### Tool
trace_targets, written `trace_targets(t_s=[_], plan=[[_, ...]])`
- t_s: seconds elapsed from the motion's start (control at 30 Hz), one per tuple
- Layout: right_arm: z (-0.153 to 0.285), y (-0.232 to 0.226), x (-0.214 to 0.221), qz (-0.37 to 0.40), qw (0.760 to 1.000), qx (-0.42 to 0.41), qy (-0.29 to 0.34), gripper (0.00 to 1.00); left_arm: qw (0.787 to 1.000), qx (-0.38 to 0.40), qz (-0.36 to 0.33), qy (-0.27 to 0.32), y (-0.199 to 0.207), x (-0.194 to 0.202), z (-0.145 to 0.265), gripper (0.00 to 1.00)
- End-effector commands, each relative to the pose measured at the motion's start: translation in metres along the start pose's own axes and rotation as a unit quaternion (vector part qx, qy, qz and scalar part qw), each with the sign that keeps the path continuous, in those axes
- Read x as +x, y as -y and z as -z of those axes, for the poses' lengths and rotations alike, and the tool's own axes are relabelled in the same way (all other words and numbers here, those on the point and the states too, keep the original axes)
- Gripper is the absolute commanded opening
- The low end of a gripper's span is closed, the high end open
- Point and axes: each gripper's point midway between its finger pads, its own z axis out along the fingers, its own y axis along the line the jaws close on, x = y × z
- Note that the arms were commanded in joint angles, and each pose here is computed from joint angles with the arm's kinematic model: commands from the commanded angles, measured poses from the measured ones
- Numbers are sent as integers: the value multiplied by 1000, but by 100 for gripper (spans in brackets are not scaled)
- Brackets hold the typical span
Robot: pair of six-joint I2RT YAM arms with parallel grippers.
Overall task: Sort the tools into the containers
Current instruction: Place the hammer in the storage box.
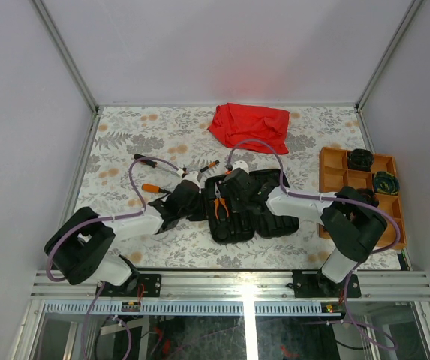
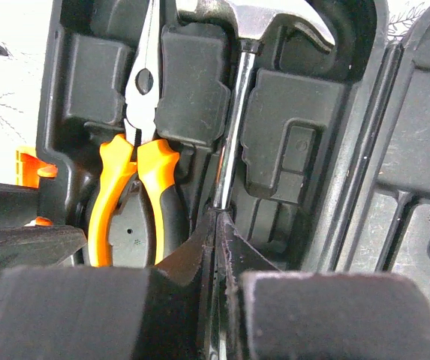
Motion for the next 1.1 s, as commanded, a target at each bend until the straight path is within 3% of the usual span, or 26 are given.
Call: trace_targets(t_s=[0.0, 0.33, 0.5, 0.6, 0.8, 1.07], plan=[[27, 9, 135, 15, 971, -4, -240, 0, 999, 18, -26, -33, 12, 22, -1, 27], [51, 3, 110, 0, 980, -18, -198, 1, 998, 34, -35, -40, 27, 25, 2, 27], [52, 10, 90, -11, 989, 5, -147, 18, 998, 46, -30, -34, 35, 20, 8, 27], [60, 10, 59, -22, 996, 15, -89, 28, 998, 49, -28, -22, 41, 12, 14, 29], [96, 5, -17, -40, 997, 5, 59, 38, 998, 59, -29, 6, 54, -8, 28, 33], [173, 4, -87, -80, 967, -54, 235, 53, 998, 59, -26, 17, 57, -14, 36, 37]])
